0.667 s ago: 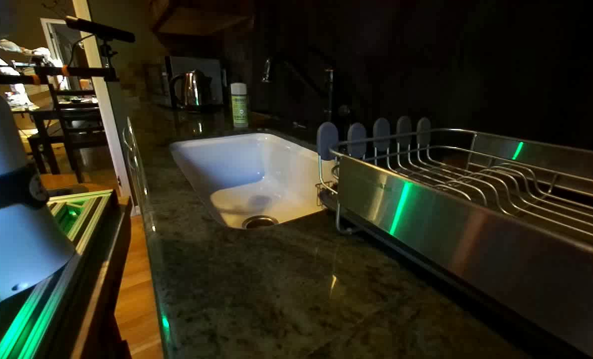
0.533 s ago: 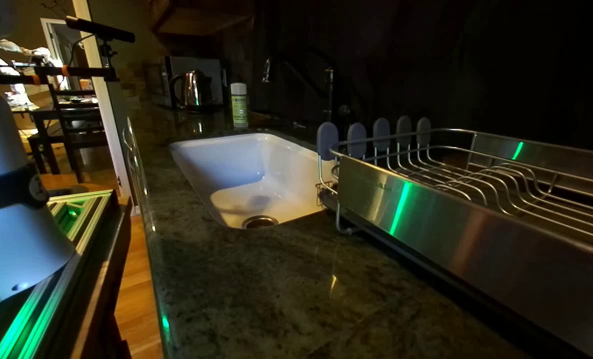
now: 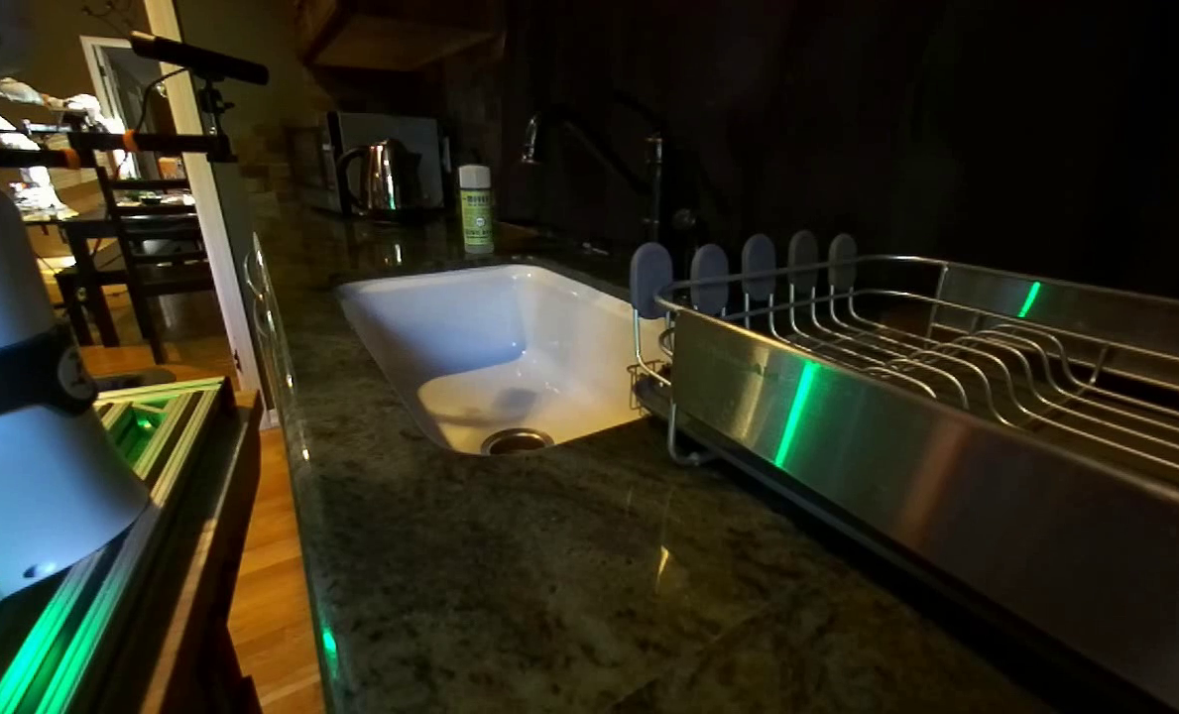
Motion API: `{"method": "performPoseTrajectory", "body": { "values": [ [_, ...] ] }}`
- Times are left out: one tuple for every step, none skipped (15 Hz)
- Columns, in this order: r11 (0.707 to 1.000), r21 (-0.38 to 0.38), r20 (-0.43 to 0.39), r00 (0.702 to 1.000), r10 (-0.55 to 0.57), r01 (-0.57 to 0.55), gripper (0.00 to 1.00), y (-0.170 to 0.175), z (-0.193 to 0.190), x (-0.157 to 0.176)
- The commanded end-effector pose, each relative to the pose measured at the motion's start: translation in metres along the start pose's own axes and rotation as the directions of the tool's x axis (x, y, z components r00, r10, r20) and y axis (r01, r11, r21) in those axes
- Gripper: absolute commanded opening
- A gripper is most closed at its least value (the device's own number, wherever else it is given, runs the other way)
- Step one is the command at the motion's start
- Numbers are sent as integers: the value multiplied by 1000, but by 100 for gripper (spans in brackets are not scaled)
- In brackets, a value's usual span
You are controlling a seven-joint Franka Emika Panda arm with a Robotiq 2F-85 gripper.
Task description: Draw the right curtain to the right.
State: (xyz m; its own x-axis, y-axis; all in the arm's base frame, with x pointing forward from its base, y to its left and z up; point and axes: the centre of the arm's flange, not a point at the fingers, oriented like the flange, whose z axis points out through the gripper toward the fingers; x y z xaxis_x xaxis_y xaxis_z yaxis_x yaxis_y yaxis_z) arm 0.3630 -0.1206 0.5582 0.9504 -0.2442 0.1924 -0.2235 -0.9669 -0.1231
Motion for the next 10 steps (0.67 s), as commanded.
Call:
{"method": "performPoseTrajectory", "body": {
  "values": [
    [999, -43, 3, 1000, -20, 20, 100, -14, -28, 35],
    [998, -54, -4, 1000, -24, 23, 100, -24, -43, 49],
    [998, -63, -11, 999, -31, 30, 100, -34, -59, 63],
    [998, -63, 8, 1000, -22, 22, 100, -47, -78, 77],
    [997, -69, -10, 999, -35, 34, 100, -59, -90, 88],
    [997, -61, 22, 999, -39, 40, 100, -76, -103, 98],
    [996, -79, 14, 999, -43, 44, 100, -93, -109, 108],
    [995, -74, 20, 998, -65, 66, 100, -112, -117, 115],
    [993, -103, -7, 998, -62, 60, 100, -130, -120, 124],
    [990, -124, -36, 997, -67, 62, 100, -150, -125, 133]
  ]
}}
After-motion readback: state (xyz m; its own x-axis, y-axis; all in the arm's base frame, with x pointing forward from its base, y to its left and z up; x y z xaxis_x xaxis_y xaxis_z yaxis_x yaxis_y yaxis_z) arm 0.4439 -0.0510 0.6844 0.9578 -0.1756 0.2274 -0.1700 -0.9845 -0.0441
